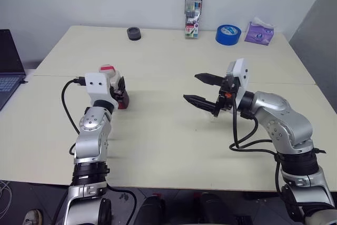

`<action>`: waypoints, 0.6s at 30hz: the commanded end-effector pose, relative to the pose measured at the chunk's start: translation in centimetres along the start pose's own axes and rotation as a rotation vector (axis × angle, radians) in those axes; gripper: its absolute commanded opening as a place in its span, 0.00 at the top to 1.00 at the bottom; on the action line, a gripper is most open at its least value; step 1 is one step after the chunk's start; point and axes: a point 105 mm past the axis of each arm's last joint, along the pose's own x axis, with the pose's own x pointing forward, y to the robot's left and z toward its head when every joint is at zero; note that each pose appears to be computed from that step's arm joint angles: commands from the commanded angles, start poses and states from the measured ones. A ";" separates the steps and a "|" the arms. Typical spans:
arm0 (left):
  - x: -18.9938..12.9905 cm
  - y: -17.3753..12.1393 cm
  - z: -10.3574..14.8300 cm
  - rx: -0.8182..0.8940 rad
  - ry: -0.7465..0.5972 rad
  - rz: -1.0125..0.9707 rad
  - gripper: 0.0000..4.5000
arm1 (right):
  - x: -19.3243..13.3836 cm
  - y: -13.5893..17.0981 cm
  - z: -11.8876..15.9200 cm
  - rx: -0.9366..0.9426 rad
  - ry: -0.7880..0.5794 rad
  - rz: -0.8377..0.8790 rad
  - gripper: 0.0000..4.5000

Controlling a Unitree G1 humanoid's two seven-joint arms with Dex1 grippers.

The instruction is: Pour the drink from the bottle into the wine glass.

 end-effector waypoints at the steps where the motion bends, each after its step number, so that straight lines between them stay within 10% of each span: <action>1: -0.1 0.1 2.0 0.010 -0.072 0.006 0.61 | -0.2 0.4 1.1 -0.039 -0.036 0.006 0.00; 18: -0.8 1.0 2.5 0.023 -0.073 0.048 0.61 | 0.3 0.4 1.1 -0.037 -0.038 0.017 0.00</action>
